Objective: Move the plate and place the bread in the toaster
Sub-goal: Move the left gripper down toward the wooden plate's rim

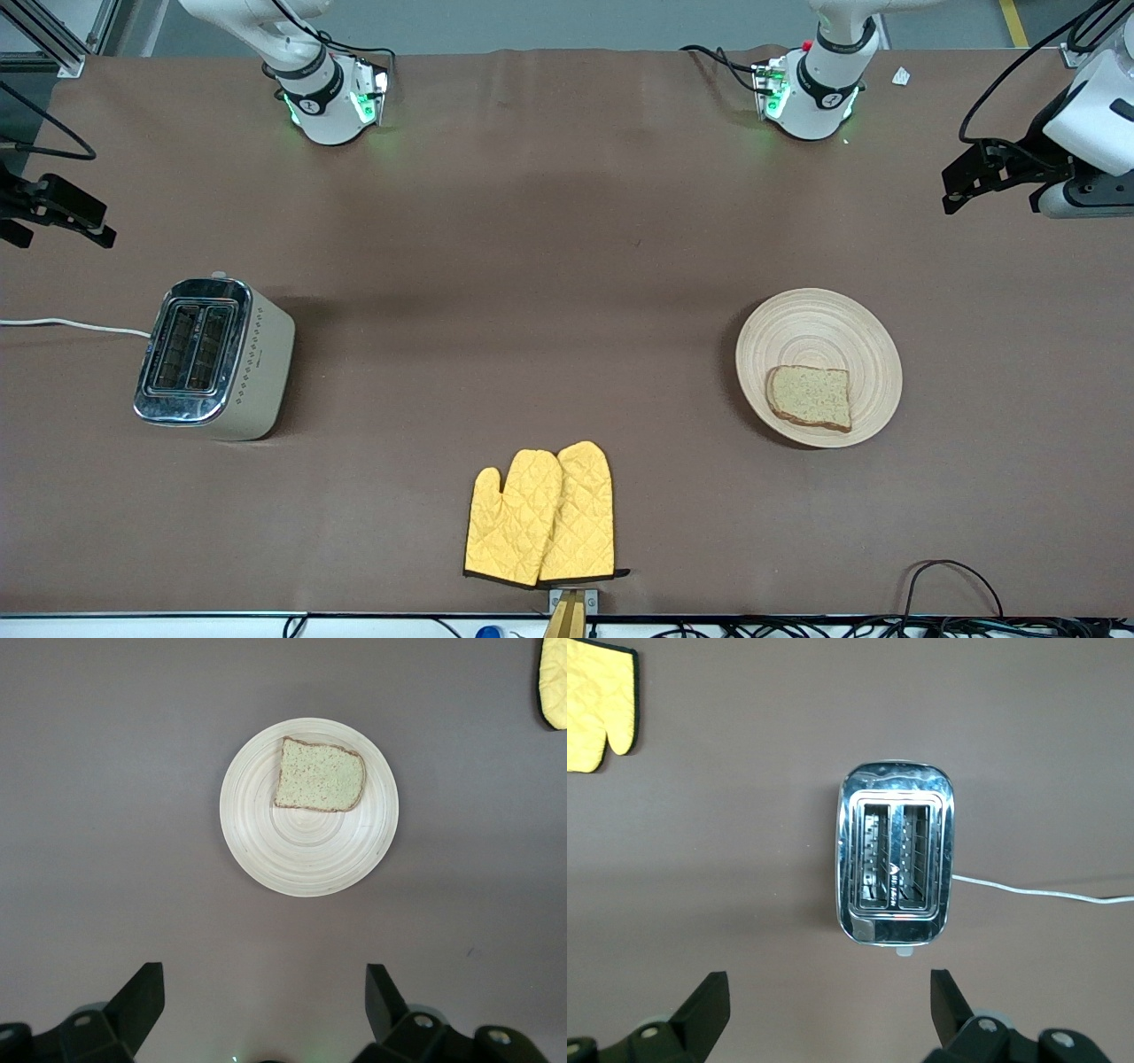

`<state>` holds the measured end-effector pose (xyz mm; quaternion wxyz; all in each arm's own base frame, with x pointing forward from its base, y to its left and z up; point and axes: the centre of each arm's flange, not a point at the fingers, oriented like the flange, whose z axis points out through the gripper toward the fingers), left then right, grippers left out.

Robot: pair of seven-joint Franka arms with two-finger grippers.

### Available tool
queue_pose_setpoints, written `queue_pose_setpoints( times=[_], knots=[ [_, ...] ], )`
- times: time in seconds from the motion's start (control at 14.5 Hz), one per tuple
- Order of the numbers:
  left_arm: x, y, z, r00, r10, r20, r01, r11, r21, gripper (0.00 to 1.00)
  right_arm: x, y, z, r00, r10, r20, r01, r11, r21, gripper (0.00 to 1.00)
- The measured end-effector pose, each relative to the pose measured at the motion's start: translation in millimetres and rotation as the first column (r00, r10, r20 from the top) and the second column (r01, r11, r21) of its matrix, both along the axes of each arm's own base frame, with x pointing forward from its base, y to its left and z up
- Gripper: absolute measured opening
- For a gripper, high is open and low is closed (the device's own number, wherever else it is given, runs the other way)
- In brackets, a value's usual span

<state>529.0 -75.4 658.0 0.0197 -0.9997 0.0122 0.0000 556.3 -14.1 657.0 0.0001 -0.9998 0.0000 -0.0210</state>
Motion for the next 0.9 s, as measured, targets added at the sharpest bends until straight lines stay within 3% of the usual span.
queue_pose_setpoints(
  times=[0.48, 0.9],
  knots=[
    [9, 6, -15, 0.999, 0.011, -0.032, -0.011, 1.0, -0.006, 1.0, 3, -1, 2, 1.0, -0.004, 0.011, 0.004, 1.0, -0.008, 1.0],
    [71, 81, -105, 0.982, 0.147, -0.119, -0.164, 0.975, -0.148, 1.0, 3, -15, 5, 0.999, -0.027, 0.018, 0.028, 1.0, -0.009, 1.0]
  ],
)
